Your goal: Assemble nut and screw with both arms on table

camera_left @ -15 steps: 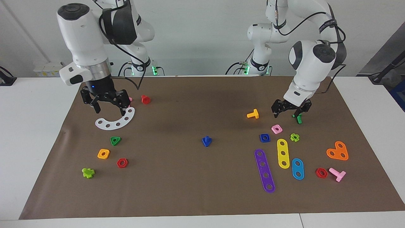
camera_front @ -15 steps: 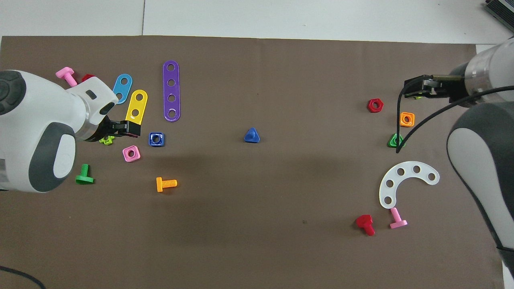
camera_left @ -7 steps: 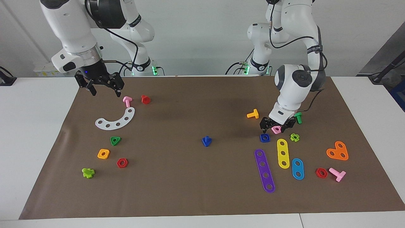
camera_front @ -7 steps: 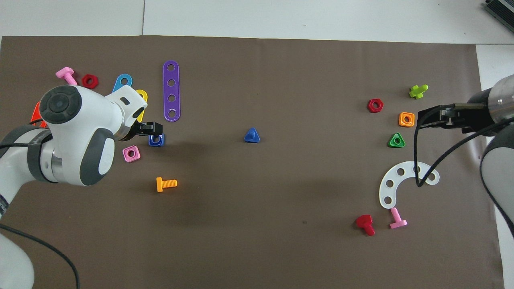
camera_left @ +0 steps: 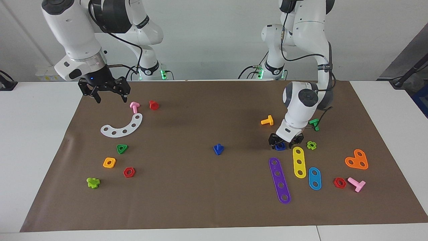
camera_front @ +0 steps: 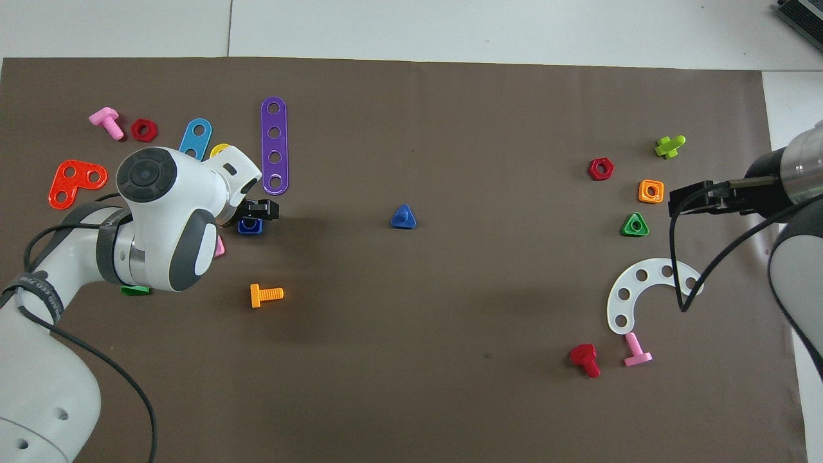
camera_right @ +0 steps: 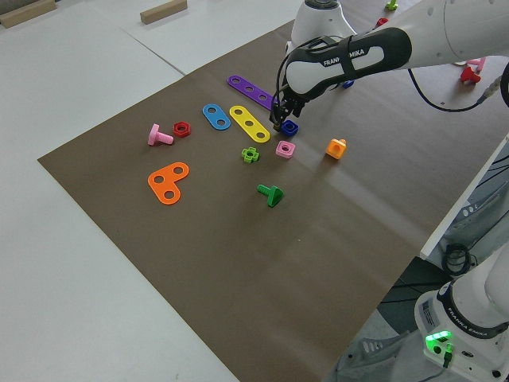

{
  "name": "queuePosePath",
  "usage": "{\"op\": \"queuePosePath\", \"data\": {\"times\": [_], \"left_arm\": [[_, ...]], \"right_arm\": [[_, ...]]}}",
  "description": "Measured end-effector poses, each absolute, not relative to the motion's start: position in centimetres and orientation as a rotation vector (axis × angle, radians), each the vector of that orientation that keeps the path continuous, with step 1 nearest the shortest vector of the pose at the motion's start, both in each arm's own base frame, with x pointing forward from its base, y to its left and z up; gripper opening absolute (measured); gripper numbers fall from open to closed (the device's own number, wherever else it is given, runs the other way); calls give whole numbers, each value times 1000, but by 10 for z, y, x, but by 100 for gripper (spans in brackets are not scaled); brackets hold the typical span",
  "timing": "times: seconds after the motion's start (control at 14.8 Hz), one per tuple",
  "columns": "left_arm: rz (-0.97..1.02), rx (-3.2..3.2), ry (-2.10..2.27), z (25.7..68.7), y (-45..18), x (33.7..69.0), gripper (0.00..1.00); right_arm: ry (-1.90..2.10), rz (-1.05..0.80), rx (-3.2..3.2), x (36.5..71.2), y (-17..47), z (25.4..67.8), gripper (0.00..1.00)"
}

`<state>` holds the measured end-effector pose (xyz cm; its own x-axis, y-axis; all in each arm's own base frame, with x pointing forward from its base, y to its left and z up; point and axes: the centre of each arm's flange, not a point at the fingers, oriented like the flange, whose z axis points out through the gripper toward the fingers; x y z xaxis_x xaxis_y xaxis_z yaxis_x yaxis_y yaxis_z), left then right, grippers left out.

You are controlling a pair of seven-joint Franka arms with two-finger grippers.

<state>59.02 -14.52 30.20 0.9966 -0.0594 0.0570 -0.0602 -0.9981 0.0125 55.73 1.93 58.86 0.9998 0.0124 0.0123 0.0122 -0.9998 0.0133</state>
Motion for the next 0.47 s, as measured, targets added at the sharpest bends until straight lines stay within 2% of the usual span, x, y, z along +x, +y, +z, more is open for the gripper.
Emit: {"op": "queuePosePath", "data": {"times": [0.27, 0.34, 0.4, 0.47], "left_arm": [[87, 3125, -86, 302, -145, 590, 84], [87, 3126, -84, 302, -144, 590, 80], [86, 3126, -80, 301, -144, 590, 80], [85, 3127, -71, 301, -143, 590, 74]], "right_arm": [[16, -1, 3130, 553, 19, 595, 100], [13, -28, 3130, 550, 18, 601, 100], [15, -48, 3129, 548, 17, 610, 100], [29, -54, 3130, 547, 16, 616, 100]]}}
